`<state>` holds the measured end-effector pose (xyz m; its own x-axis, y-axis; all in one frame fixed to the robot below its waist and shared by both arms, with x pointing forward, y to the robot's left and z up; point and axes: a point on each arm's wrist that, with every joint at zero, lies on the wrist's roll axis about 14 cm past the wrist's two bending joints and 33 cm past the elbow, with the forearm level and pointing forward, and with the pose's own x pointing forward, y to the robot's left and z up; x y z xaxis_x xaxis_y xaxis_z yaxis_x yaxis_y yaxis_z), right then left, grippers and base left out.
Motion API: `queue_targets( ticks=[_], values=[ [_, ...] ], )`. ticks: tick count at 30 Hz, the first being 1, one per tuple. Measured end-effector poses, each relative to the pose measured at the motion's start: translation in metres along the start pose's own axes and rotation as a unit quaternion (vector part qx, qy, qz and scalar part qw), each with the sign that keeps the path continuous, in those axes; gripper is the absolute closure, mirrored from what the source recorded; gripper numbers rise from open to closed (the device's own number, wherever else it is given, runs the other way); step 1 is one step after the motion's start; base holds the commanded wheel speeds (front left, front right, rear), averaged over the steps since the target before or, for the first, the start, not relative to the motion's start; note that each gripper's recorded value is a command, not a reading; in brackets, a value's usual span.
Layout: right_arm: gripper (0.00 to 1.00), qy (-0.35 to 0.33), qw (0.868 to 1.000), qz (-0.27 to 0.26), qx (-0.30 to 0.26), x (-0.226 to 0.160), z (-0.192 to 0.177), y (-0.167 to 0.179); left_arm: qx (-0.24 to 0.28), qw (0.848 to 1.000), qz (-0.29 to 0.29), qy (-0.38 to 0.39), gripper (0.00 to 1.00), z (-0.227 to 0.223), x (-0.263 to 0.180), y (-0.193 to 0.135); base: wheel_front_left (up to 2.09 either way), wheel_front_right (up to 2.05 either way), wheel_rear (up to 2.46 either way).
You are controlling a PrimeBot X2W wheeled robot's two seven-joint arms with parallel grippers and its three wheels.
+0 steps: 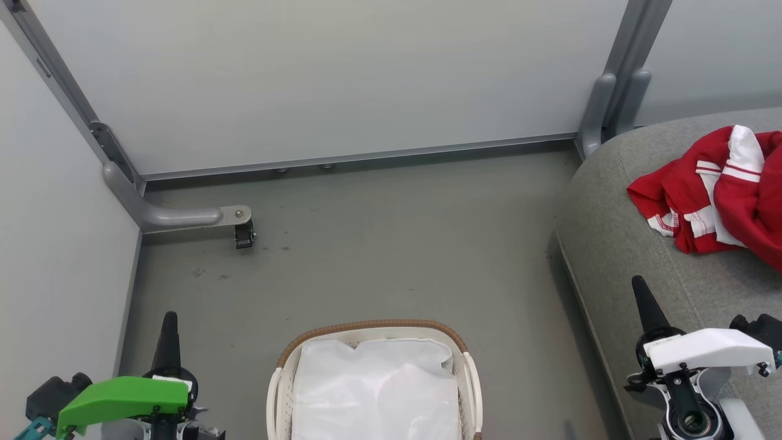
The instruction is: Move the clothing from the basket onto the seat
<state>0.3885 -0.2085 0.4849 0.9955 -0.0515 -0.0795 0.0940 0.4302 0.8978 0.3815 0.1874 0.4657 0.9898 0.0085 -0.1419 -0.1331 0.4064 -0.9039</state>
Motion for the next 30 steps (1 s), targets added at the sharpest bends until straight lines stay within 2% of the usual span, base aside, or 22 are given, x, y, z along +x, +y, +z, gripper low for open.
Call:
queue_targets(
  ticks=[30],
  values=[
    [1.0,0.009,0.99,0.023,0.136,0.0,0.0,0.013,-0.129,0.991,-0.033,-0.004,1.0,0.014,0.001,-0.016,0.0,0.0,0.0]
  ],
)
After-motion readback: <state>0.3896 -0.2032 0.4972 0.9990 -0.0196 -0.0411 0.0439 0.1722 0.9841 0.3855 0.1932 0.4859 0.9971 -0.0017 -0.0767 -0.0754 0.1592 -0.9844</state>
